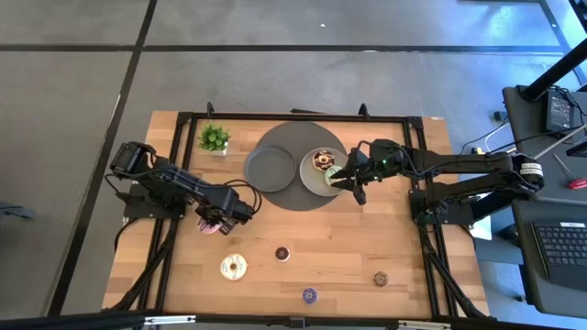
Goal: Pick & Place donuts
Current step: Put the large pink donut on the gray plate
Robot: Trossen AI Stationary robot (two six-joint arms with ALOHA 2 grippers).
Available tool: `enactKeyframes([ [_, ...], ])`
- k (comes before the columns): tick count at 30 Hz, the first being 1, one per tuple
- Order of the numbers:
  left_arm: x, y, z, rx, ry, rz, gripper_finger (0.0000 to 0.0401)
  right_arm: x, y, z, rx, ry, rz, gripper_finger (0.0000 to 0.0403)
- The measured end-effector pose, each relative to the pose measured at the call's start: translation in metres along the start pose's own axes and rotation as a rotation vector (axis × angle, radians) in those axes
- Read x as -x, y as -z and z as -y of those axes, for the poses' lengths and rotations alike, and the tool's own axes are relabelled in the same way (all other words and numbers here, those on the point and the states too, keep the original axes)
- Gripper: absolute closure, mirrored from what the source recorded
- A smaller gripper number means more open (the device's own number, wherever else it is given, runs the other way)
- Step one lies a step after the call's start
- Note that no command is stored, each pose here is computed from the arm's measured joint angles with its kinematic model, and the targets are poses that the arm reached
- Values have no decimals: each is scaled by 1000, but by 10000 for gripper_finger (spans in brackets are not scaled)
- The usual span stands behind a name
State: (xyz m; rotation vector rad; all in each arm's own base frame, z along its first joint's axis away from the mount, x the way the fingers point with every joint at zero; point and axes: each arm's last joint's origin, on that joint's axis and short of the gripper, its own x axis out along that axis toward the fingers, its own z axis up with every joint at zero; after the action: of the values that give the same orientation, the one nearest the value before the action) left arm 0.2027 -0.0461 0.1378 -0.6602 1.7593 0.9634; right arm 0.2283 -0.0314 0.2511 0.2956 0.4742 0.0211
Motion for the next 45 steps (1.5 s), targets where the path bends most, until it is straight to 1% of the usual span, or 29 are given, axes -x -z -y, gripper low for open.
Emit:
enactKeyframes([
  [5, 1, 1, -3, 1, -20, -9, 391, 0, 0, 0, 0, -1, 0, 260],
  [7, 6, 3, -6, 2, -21, -14, 394, 0, 0, 0, 0, -5, -1, 260],
  [9, 17, 5, -8, 13, -11, -6, 390, 0, 0, -2, 2, -47, -7, 260],
  [11, 31, 5, -8, 13, 27, 28, 387, 0, -1, -3, 5, -100, -9, 260],
  [13, 48, 5, -6, 12, 85, 92, 387, 0, -2, -4, 10, -131, -1, 260],
  [15, 67, 3, -3, 24, 150, 178, 389, 0, -4, -5, 20, -138, 16, 260],
  [20, 113, -4, 10, 58, 322, 460, 391, 0, -6, -8, 79, -164, 43, 259],
  [23, 136, -12, 22, 13, 463, 622, 391, -1, -6, -14, 124, -198, 54, 252],
  [26, 152, -27, 30, -18, 603, 756, 392, -2, -6, -15, 116, -161, 58, 240],
  [28, 161, -39, 33, -27, 666, 842, 392, -2, -6, -14, 88, -122, 60, 233],
  [29, 165, -46, 35, -31, 691, 880, 392, -2, -5, -13, 76, -111, 55, 230],
  [33, 170, -76, 37, -27, 732, 974, 393, 1, 0, -13, 48, -103, 0, 224],
  [36, 168, -101, 41, -32, 766, 997, 393, 7, 4, -12, 1, -76, -44, 224],
  [40, 154, -132, 49, -63, 815, 952, 393, 23, 7, -12, -70, 34, -52, 224],
  [43, 141, -152, 56, -55, 777, 899, 393, 35, 6, -13, -95, 79, -29, 224],
  [45, 137, -166, 62, -45, 762, 890, 393, 41, 5, -14, -94, 79, -8, 224],
])
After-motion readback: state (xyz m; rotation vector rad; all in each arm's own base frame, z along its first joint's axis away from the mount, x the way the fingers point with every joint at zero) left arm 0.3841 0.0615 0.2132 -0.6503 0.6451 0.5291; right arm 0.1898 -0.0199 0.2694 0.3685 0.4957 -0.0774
